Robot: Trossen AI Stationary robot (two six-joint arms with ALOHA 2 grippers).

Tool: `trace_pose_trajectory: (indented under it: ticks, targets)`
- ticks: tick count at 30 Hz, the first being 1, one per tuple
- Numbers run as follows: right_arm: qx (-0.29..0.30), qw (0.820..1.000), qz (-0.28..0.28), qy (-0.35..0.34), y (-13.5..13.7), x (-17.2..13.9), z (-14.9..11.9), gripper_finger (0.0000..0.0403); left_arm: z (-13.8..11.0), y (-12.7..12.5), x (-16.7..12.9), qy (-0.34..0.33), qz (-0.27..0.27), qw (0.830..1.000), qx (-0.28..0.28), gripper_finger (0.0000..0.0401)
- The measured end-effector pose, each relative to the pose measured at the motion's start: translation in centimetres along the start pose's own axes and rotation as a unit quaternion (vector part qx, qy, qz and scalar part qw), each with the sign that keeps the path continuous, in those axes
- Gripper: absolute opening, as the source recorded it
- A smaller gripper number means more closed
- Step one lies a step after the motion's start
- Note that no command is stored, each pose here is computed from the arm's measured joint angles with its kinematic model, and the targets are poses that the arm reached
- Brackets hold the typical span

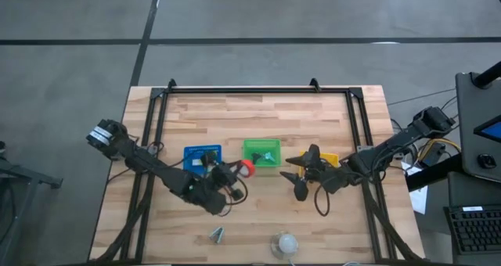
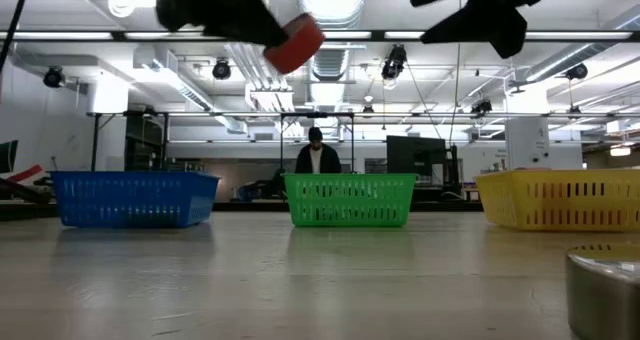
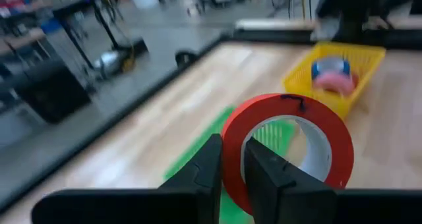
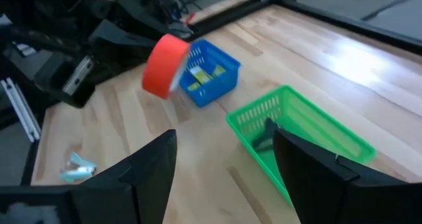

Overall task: Pick and place Stapler, Stapler remover, tape
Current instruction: Put the orange tape into the yellow bin

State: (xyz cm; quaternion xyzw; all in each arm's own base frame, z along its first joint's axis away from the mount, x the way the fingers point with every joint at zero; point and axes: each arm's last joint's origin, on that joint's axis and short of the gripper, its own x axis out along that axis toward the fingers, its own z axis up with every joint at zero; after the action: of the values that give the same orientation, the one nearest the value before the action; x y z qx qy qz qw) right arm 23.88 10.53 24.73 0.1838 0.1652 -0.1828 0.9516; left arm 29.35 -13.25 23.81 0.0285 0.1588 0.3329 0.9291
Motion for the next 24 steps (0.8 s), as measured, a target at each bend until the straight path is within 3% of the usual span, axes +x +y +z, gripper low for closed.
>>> trace_pose_trajectory:
  ticks: [11, 24]
  targets:
    - [-0.041, 0.994, 0.049, -0.091, 2.6, 2.7, -0.3, 0.0257, 2.4, 0.4, 1.8, -0.054, 0.027, 0.998, 0.006, 0.0049]
    - [-0.049, 0.987, 0.010, -0.152, 3.0, 6.3, -1.9, 0.0246, 2.6, 0.3, 1.7, -0.059, 0.024, 0.998, 0.009, 0.0051]
